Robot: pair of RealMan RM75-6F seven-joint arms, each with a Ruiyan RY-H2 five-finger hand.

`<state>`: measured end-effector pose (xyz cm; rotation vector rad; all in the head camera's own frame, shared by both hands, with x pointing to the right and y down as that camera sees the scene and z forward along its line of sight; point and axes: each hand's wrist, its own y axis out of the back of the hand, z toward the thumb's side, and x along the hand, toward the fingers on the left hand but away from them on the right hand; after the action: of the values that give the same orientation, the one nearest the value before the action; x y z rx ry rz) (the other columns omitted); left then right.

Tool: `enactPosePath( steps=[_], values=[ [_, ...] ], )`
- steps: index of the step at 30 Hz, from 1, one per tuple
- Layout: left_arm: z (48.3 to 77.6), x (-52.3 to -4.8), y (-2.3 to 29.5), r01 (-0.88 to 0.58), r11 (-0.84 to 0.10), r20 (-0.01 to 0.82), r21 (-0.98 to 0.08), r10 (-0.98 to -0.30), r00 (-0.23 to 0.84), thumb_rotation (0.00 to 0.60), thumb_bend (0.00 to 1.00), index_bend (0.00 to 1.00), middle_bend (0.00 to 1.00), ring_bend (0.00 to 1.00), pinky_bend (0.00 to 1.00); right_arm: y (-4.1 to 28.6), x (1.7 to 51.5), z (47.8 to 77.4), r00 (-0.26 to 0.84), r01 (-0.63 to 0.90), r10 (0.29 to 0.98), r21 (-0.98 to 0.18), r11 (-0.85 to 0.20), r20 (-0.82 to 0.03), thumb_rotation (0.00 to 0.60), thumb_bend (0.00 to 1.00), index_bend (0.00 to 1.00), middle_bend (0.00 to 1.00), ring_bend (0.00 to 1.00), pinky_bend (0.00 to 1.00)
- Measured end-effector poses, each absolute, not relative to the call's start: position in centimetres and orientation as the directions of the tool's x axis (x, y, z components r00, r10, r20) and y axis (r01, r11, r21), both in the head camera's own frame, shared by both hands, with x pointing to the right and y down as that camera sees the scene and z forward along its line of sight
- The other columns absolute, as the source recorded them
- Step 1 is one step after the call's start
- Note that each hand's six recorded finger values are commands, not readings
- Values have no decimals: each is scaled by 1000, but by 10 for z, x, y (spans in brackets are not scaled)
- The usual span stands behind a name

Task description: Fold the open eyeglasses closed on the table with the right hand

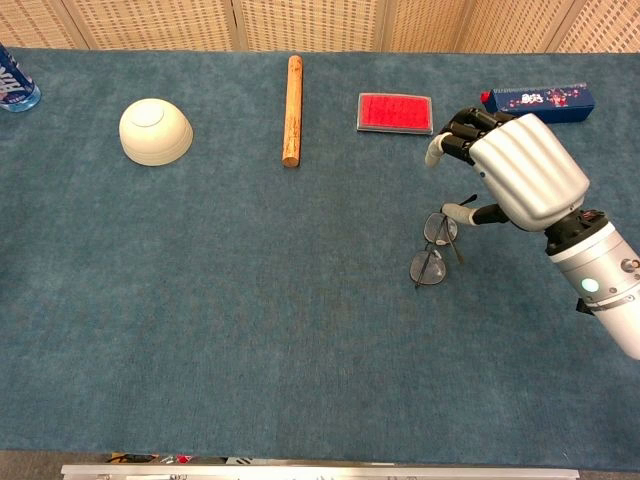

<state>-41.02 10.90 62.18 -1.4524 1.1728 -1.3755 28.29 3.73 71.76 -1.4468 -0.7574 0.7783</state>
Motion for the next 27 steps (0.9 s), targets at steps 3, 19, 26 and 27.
enactPosePath(
  steps=[3, 19, 26, 27],
  values=[
    [621, -410, 109, -99, -250, 253, -963, -967, -20, 600, 444, 419, 338, 146, 319, 35, 285, 721, 545, -16, 838, -1000, -22, -27, 600, 38, 456, 459, 281, 474],
    [621, -411, 109, -105, -250, 253, -963, -967, -22, 600, 445, 420, 338, 146, 319, 26, 293, 742, 506, -85, 858, -995, -55, -91, 600, 37, 456, 459, 280, 474],
    [620, -411, 109, -105, -249, 253, -963, -967, -21, 600, 444, 420, 338, 146, 319, 26, 296, 751, 494, -118, 861, -990, -71, -121, 600, 38, 456, 459, 281, 474],
    [620, -411, 109, -105, -249, 253, -963, -967, -22, 600, 444, 420, 338, 146, 319, 26, 297, 752, 491, -123, 862, -990, -74, -126, 600, 38, 456, 459, 280, 474]
  ],
)
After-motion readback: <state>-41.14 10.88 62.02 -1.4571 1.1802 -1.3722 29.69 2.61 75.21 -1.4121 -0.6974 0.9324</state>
